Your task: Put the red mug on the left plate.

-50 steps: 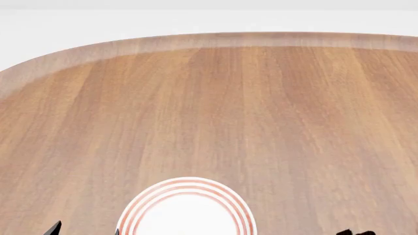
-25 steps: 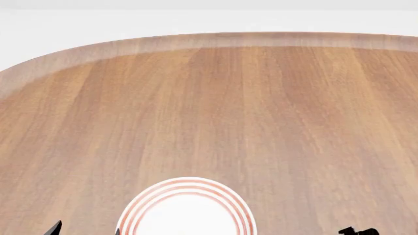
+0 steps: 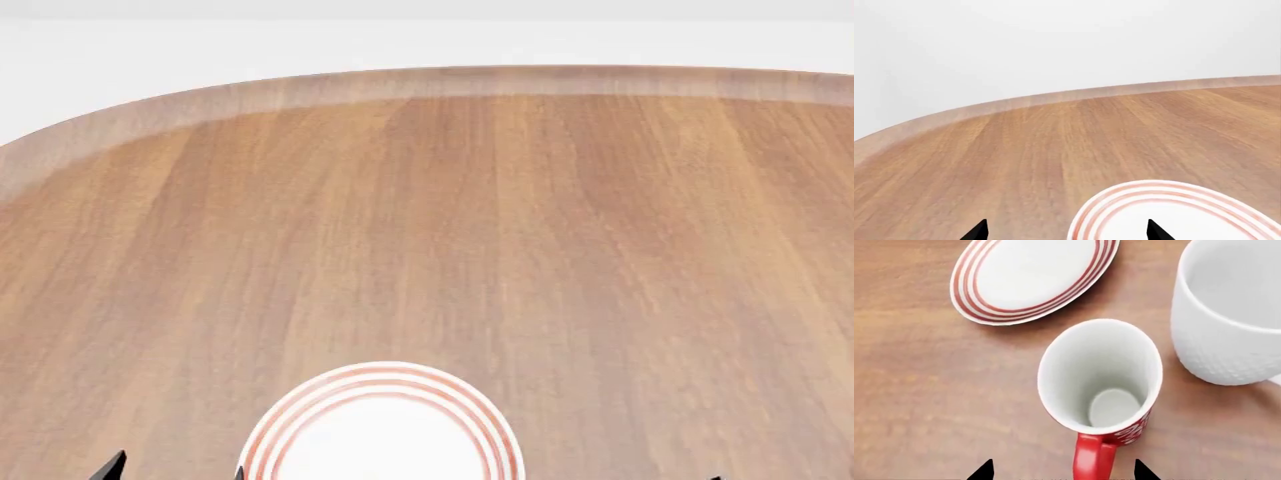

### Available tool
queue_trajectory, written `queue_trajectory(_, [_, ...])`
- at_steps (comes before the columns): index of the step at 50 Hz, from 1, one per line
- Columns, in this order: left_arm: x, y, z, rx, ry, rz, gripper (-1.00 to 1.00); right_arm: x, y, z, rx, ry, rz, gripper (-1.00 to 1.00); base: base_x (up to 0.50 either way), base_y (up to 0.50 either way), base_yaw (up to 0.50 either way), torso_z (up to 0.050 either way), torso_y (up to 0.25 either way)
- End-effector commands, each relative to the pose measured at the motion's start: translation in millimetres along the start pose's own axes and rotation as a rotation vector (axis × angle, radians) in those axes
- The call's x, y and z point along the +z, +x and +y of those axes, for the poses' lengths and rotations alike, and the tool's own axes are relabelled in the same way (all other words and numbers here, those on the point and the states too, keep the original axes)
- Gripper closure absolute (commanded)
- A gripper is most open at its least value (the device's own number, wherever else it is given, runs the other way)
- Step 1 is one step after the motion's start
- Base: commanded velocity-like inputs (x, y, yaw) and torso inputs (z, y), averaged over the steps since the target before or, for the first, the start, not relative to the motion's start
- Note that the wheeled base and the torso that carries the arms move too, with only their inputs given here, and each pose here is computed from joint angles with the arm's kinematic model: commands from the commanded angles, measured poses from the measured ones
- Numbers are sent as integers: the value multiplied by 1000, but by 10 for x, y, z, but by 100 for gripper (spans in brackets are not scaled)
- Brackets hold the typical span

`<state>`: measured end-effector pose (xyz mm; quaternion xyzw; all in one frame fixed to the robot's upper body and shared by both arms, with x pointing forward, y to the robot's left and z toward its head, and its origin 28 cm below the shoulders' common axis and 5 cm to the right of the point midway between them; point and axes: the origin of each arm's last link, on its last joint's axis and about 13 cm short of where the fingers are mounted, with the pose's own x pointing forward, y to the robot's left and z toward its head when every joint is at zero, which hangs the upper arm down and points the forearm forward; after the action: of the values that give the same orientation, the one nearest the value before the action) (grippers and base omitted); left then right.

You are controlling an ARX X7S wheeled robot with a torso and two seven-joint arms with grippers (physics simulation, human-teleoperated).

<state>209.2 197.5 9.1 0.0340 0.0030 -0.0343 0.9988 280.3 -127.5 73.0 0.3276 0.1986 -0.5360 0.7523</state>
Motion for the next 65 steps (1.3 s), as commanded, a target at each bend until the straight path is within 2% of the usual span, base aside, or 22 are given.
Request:
queue_trajectory(1, [-3,-1,0,0,-1,0,-100,-27,43,-5,-15,-2,10,100,0,0,0,0,0])
queue_trajectory(11, [-5,1,1,-1,-10,3,-100,25,-36,14,7,-3,-7,100,0,0,0,0,2])
queue_trajectory(22, [2,5,4,-2,-15,2,-100,179,-252,6,71,22,-41,100,0,0,0,0,0])
queue_trajectory(26, [2,8,6,-1,-17,2,-100,255,-403,6,125,27,-59,100,0,0,0,0,0])
queue_trajectory(36, [3,9,7,-3,-17,1,-100,425,-854,12,306,27,-97,100,0,0,0,0,0])
queue_trajectory(47, [0,-3,5,-3,-14,-1,-100,434,-1238,6,527,-29,-81,100,0,0,0,0,0])
queue_trajectory(48, [0,-4,5,-3,-14,-1,-100,444,-1284,15,565,-44,-136,100,0,0,0,0,0])
queue_trajectory(54, [2,-7,4,-3,-13,-2,-100,388,-1399,27,683,-87,-97,100,0,0,0,0,0])
queue_trajectory(56, [4,-9,3,-3,-14,-3,-100,341,-1448,26,760,-116,-84,100,0,0,0,0,0])
queue_trajectory(65, [7,-11,3,-3,-14,-3,-100,246,-1532,14,872,-167,-36,100,0,0,0,0,0])
